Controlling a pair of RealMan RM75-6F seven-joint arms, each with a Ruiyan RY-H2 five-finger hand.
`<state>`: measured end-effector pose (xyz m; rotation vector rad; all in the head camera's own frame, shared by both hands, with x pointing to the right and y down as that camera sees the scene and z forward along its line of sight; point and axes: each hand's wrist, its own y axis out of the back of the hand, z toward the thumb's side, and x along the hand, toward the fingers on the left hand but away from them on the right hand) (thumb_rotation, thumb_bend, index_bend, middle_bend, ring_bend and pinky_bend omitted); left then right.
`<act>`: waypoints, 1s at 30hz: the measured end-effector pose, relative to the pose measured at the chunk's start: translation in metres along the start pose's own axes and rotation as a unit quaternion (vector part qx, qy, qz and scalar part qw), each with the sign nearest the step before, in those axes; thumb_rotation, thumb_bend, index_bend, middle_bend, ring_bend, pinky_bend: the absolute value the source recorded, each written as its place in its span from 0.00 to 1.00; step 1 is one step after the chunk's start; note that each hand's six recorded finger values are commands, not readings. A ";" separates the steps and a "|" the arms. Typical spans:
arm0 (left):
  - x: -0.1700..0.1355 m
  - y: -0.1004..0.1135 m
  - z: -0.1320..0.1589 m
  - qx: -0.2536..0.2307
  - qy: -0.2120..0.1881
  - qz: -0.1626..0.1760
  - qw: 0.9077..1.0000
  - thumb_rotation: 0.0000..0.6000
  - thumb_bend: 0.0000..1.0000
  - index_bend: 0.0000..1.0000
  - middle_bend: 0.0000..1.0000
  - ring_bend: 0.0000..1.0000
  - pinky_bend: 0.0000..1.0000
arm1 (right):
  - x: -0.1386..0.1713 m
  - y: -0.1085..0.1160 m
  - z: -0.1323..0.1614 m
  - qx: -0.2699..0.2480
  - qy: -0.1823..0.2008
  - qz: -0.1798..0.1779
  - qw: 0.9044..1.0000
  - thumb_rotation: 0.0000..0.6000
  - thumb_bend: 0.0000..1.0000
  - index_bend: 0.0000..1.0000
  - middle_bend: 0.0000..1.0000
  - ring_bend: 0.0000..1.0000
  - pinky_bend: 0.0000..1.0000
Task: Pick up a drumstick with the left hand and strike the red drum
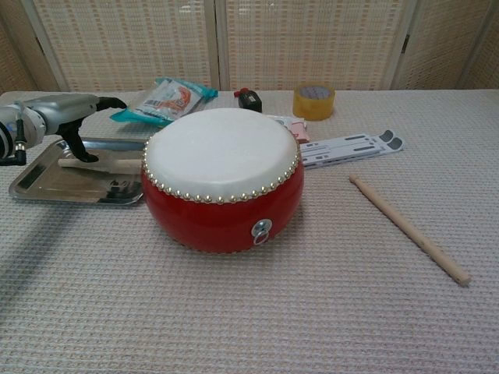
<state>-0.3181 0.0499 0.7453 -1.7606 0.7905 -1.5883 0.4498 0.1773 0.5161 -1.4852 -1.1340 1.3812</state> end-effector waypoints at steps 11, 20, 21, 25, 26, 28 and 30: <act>-0.049 0.049 -0.032 -0.069 0.020 0.126 0.989 1.00 0.32 0.12 0.11 0.02 0.10 | -0.001 0.002 -0.009 -0.024 -0.006 0.023 0.999 1.00 0.19 0.03 0.11 0.00 0.02; -0.138 0.047 -0.075 -0.047 0.063 0.139 0.987 1.00 0.33 0.15 0.13 0.03 0.10 | -0.003 -0.016 -0.007 -0.046 0.026 0.055 0.997 1.00 0.19 0.03 0.11 0.00 0.02; -0.143 0.046 -0.076 -0.044 0.066 0.138 0.987 1.00 0.33 0.15 0.13 0.03 0.10 | -0.002 -0.019 -0.005 -0.047 0.030 0.057 0.997 1.00 0.19 0.03 0.11 0.00 0.02; -0.185 0.043 -0.086 -0.046 0.086 0.143 0.985 1.00 0.33 0.16 0.13 0.03 0.10 | 0.002 -0.030 0.001 -0.052 0.039 0.061 0.996 1.00 0.19 0.03 0.11 0.00 0.01; -0.193 0.042 -0.088 -0.045 0.089 0.145 0.984 1.00 0.33 0.16 0.13 0.03 0.10 | 0.004 -0.032 0.001 -0.052 0.039 0.061 0.996 1.00 0.19 0.03 0.11 0.00 0.01; -0.211 0.041 -0.091 -0.040 0.096 0.150 0.983 1.00 0.33 0.16 0.13 0.03 0.10 | 0.007 -0.036 0.002 -0.054 0.036 0.060 0.996 1.00 0.19 0.03 0.11 0.00 0.01; -0.224 0.040 -0.091 -0.038 0.098 0.153 0.983 1.00 0.33 0.16 0.13 0.03 0.09 | 0.010 -0.038 0.001 -0.055 0.032 0.059 0.996 1.00 0.19 0.03 0.11 0.00 0.01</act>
